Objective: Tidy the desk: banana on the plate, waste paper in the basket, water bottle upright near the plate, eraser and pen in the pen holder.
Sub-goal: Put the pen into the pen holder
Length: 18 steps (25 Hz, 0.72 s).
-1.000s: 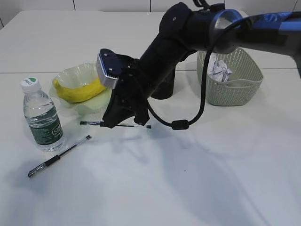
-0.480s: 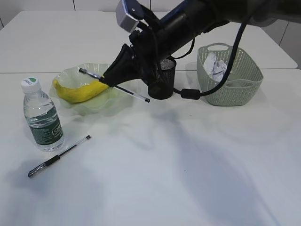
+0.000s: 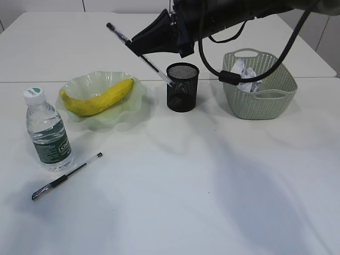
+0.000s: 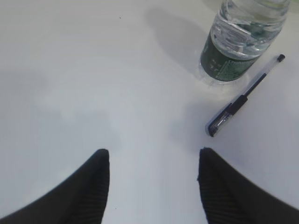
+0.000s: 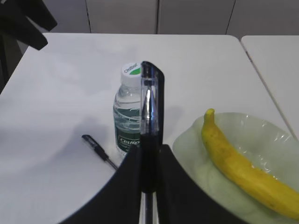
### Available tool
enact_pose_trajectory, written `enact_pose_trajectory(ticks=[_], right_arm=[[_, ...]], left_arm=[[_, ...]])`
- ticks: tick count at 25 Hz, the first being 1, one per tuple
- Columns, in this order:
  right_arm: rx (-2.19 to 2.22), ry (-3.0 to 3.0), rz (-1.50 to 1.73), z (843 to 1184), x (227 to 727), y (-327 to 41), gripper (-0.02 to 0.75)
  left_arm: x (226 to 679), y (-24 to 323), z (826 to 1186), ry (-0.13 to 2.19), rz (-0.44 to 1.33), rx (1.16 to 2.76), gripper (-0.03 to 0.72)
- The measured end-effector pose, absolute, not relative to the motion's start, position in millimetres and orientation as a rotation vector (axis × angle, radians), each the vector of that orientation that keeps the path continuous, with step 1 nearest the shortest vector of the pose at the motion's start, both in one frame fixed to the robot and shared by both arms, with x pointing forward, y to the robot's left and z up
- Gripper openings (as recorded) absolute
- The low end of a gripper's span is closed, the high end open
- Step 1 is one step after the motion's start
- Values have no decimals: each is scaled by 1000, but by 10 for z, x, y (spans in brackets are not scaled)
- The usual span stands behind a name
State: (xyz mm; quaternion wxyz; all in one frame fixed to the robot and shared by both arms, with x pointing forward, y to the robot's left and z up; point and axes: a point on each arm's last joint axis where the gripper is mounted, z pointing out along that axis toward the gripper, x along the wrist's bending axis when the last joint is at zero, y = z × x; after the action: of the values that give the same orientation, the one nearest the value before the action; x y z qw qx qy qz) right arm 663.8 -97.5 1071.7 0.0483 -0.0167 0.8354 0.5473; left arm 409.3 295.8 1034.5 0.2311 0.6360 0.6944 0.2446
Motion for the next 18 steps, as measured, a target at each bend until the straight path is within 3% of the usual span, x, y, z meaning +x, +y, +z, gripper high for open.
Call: enact_pose_trajectory(ticks=[18], right_arm=[[68,2191,1733,10901,6928,-1276,31]], left_arm=[[4093,2958,10345,1909,673,1749,428]])
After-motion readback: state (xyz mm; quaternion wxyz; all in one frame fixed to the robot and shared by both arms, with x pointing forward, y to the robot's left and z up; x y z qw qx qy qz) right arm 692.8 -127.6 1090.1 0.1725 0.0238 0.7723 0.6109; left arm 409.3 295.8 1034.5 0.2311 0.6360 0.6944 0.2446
